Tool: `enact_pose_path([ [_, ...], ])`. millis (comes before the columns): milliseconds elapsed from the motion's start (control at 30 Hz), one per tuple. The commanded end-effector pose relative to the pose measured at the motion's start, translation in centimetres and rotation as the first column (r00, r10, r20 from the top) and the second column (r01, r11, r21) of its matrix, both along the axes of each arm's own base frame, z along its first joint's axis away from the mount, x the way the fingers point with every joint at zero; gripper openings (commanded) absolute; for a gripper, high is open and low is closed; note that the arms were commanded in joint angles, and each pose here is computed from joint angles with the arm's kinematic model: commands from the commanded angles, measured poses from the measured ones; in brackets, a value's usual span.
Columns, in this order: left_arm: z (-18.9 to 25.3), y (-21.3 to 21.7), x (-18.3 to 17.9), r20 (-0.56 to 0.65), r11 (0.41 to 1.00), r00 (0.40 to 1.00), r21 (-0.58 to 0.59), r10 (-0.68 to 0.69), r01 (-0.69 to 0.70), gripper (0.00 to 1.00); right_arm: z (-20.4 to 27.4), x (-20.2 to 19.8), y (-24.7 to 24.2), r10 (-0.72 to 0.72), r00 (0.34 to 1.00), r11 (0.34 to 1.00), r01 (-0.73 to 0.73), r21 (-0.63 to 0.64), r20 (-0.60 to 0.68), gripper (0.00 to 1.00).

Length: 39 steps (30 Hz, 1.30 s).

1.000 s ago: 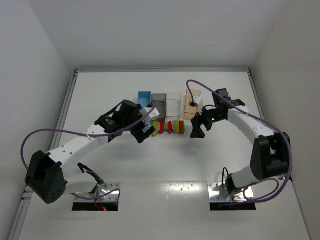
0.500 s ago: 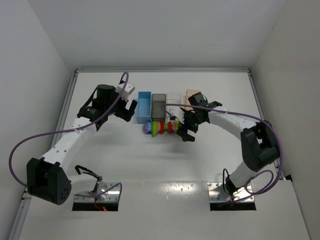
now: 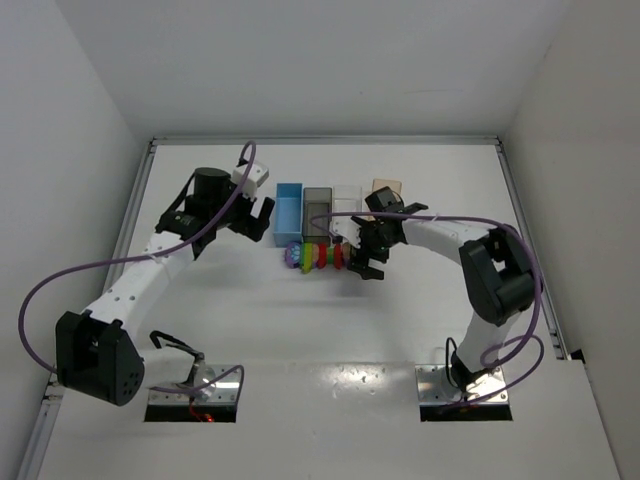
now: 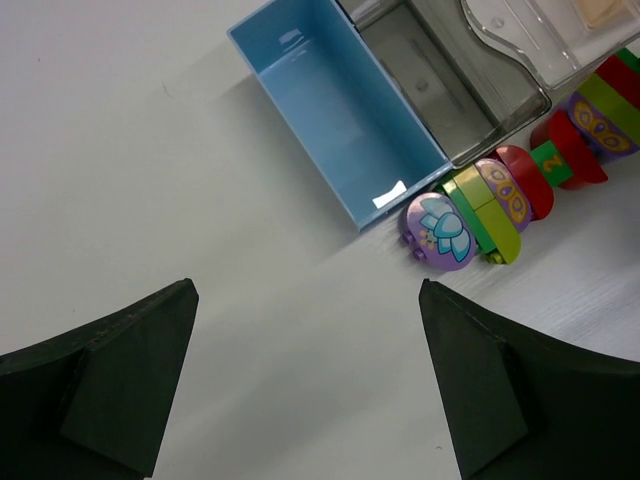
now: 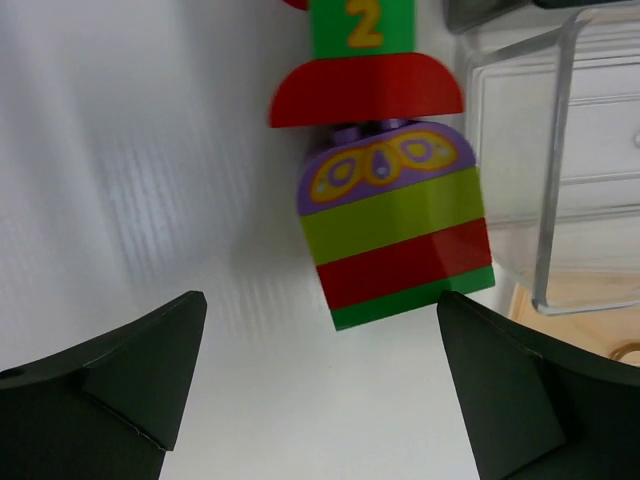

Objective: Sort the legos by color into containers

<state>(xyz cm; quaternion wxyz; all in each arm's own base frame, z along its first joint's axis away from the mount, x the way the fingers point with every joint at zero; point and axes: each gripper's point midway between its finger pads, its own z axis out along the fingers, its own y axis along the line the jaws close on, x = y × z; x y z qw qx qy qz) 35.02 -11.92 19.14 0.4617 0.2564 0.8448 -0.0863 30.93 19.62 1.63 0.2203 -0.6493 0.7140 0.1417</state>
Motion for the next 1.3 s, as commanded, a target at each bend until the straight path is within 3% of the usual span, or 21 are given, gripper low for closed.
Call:
enact_pose_path([
  [0, 1.7, 0.0, 1.0, 0.053, 0.999, 0.999, -0.035, 0.013, -0.011, 1.00, 0.6, 2.4, 1.3, 0.003, 0.997, 1.000, -0.005, 0.024, 0.074, 1.00],
  [367, 0.0, -0.4, 1.1, 0.006, 0.999, 1.000, -0.032, -0.003, 0.003, 1.00, 2.2, 4.0, 1.7, -0.010, 0.990, 0.998, 0.002, 0.058, 0.141, 1.00],
  [833, -1.6, -0.7, 0.9, -0.032, 0.999, 0.999, -0.033, -0.018, 0.017, 1.00, 1.2, 3.9, 1.8, 0.143, 0.970, 0.987, -0.154, 0.041, 0.198, 1.00],
  [1267, -2.6, -1.1, 1.0, -0.064, 0.999, 0.998, -0.033, -0.022, 0.020, 1.00, -2.4, 1.6, 0.5, 0.356, 0.932, 0.935, -0.354, -0.035, 0.068, 1.00],
])
